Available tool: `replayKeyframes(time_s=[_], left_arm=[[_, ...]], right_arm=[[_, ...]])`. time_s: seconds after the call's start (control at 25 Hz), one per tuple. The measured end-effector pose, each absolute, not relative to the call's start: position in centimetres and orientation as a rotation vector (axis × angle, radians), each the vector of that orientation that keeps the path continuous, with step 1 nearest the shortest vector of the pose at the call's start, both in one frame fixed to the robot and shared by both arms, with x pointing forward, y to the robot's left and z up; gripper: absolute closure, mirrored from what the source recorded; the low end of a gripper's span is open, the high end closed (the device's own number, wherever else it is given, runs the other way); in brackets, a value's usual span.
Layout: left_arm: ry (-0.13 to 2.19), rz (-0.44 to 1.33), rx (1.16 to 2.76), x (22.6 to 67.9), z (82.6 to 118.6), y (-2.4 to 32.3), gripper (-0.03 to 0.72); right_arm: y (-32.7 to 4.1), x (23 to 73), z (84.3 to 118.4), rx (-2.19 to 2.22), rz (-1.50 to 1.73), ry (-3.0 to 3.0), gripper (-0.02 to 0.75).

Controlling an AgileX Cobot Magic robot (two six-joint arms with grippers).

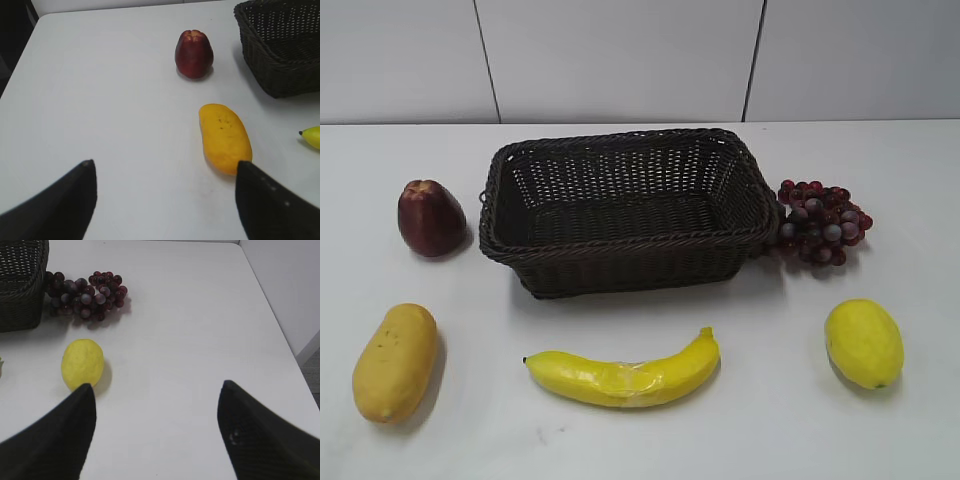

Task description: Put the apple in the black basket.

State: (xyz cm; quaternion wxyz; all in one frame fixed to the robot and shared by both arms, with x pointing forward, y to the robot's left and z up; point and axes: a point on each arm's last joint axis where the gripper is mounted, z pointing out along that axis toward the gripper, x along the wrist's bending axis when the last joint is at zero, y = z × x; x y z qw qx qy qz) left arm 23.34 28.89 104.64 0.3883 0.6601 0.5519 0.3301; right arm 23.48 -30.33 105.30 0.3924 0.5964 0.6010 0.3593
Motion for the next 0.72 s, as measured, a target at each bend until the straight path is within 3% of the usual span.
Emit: replayKeyframes(time_s=[0.72], left_arm=[[1.398, 0.846, 1.671, 23.35, 104.77, 28.88, 0.049]], right_arm=[[-30.33, 23.48, 105.3, 1.514, 0.912, 1.526, 0.167]])
